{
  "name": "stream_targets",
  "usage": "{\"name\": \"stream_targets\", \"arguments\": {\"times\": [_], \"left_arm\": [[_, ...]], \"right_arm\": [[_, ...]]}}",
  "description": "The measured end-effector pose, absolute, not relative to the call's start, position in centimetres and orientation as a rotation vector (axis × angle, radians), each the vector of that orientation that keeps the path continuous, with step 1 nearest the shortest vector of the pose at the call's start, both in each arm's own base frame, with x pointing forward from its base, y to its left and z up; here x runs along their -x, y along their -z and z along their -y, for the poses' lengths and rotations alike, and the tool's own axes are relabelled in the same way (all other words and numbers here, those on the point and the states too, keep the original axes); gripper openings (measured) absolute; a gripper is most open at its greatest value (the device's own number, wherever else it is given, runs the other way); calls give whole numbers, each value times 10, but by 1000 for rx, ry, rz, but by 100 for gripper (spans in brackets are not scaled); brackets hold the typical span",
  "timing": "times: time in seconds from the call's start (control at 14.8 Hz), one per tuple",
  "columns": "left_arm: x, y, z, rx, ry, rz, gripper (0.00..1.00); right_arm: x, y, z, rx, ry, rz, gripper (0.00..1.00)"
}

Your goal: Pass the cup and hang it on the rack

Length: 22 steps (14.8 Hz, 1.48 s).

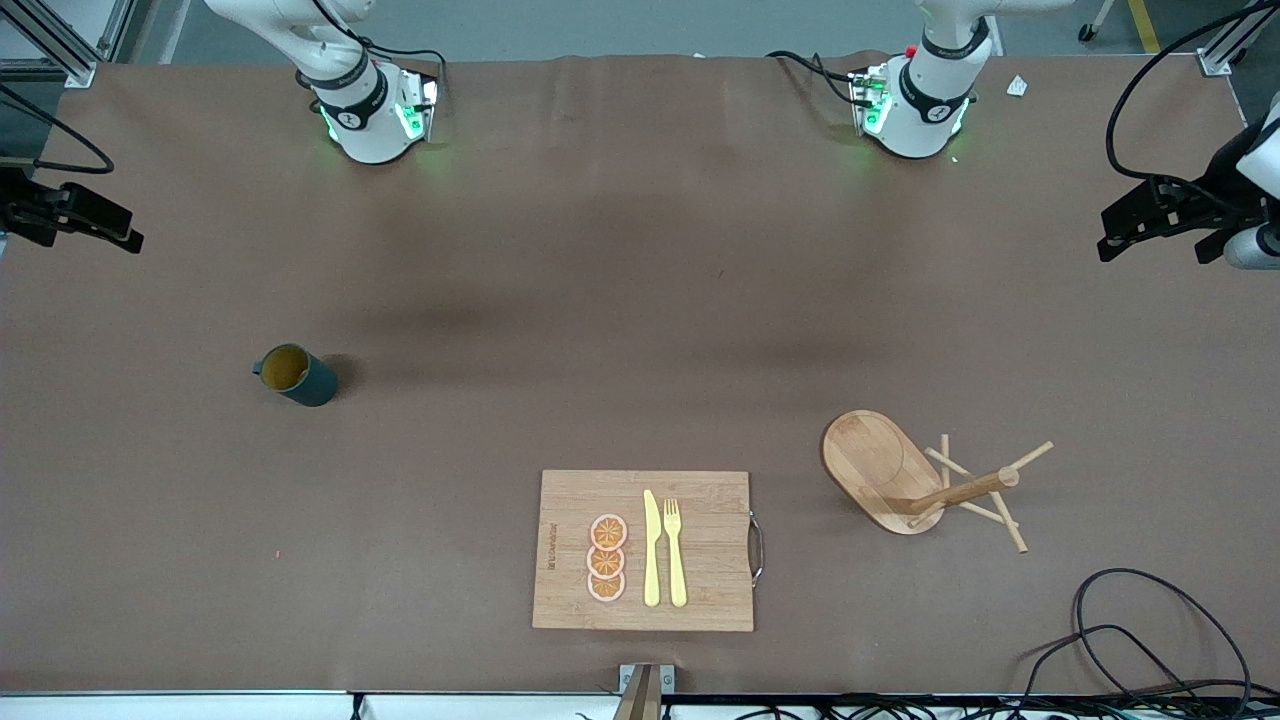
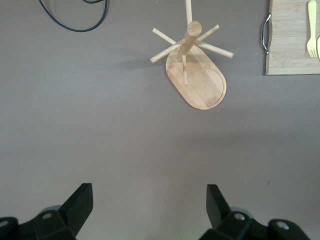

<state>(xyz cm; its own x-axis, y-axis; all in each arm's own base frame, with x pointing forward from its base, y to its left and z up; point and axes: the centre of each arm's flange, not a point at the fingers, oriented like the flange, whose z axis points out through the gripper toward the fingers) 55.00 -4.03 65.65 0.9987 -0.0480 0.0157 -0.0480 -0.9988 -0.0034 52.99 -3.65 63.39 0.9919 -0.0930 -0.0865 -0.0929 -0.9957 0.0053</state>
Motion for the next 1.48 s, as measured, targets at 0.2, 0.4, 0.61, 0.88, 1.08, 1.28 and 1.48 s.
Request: {"name": "stream_targets", "arguments": {"times": [0.2, 0.4, 0.61, 0.88, 1.08, 1.28, 1.48], "left_arm": [[-550, -657, 40, 3138, 25, -75, 100], [-550, -657, 39, 3138, 25, -74, 100], [-550, -657, 39, 3138, 25, -74, 100], [-550, -656, 39, 3138, 24, -73, 100], [-551, -656, 39, 3138, 23, -72, 100], [-552, -653, 39, 3137, 13, -72, 100], [-554, -650, 38, 3137, 6, -68, 100]], "right_arm": [[-530, -634, 37, -3135, 136, 147, 100], [-530, -636, 38, -3163, 127, 157, 100], [-530, -637, 48, -3170, 118, 174, 100], [-552, -602, 55, -3166, 175, 182, 100], [-577, -561, 64, -3178, 211, 10, 100], [-596, -513, 84, -3185, 187, -210, 100], [-596, -456, 90, -3176, 196, -410, 100]]}}
